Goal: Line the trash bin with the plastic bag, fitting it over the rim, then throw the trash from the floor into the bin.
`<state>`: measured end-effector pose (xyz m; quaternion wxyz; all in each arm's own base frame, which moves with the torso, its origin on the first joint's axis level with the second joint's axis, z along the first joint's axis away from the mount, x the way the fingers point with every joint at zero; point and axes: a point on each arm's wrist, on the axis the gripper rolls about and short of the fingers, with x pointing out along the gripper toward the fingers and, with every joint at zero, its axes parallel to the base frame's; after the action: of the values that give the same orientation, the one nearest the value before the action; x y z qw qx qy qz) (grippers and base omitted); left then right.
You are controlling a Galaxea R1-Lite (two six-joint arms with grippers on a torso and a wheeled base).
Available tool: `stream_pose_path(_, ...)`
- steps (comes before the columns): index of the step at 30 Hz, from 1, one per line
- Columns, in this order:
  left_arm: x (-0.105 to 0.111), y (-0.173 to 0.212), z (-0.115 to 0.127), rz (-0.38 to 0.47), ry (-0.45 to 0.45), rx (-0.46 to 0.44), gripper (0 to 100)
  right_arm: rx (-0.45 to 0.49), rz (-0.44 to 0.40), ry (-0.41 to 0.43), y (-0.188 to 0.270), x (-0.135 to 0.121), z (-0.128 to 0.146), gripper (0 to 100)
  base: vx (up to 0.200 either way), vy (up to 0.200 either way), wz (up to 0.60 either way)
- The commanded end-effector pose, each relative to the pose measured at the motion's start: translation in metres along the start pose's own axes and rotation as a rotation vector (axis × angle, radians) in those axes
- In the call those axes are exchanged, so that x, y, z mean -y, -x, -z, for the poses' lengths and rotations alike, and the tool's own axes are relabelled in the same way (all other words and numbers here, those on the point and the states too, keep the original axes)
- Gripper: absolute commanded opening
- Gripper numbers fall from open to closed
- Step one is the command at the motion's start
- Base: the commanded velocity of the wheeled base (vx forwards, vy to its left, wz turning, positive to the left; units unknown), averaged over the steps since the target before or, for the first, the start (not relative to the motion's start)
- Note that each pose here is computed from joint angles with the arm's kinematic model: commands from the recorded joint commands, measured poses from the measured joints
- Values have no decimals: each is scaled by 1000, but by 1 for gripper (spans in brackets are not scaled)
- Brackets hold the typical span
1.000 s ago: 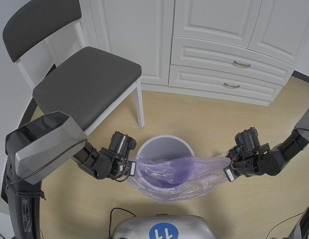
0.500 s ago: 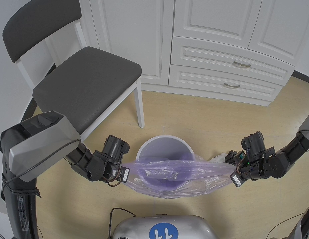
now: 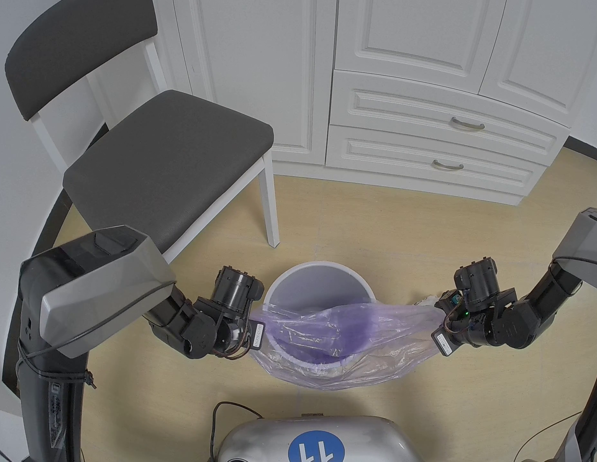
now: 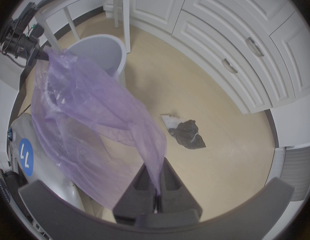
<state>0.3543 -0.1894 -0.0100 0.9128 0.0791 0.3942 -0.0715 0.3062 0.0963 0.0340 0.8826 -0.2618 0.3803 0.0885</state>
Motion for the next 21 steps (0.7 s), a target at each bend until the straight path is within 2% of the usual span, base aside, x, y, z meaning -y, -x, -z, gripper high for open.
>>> stream_pose_path(1, -1, 3, -8, 4, 35, 41, 0, 6, 3, -8, -5, -2, 8, 0, 0, 0, 0)
stream_pose_path(3, -3, 10, -14, 6, 44, 61, 0, 27, -6, -14, -2, 0, 10, 0, 0, 0, 0)
stream_pose_path(4, -4, 15, -17, 8, 48, 71, 0, 46, -18, -17, 2, 3, 10, 100, 0, 0, 0)
stream_pose_path(8, -6, 23, -21, 11, 53, 88, 0, 107, -88, -42, 13, 16, 10, 100, 0, 0, 0)
stream_pose_path(12, -6, 22, -19, 10, 50, 82, 0, 204, -282, -87, 14, 47, 22, 100, 0, 0, 0)
stream_pose_path(13, -6, 21, -18, 9, 49, 78, 0, 252, -369, -103, 12, 57, 27, 100, 0, 0, 0)
stream_pose_path(15, -5, 18, -17, 8, 48, 73, 0, 321, -469, -123, 9, 73, 36, 100, 0, 0, 0)
stream_pose_path(18, -5, 15, -15, 7, 45, 64, 0, 388, -541, -147, 1, 91, 49, 100, 0, 0, 0)
stream_pose_path(21, -7, 14, -14, 2, 42, 55, 0, 412, -548, -164, -3, 99, 54, 100, 0, 0, 0)
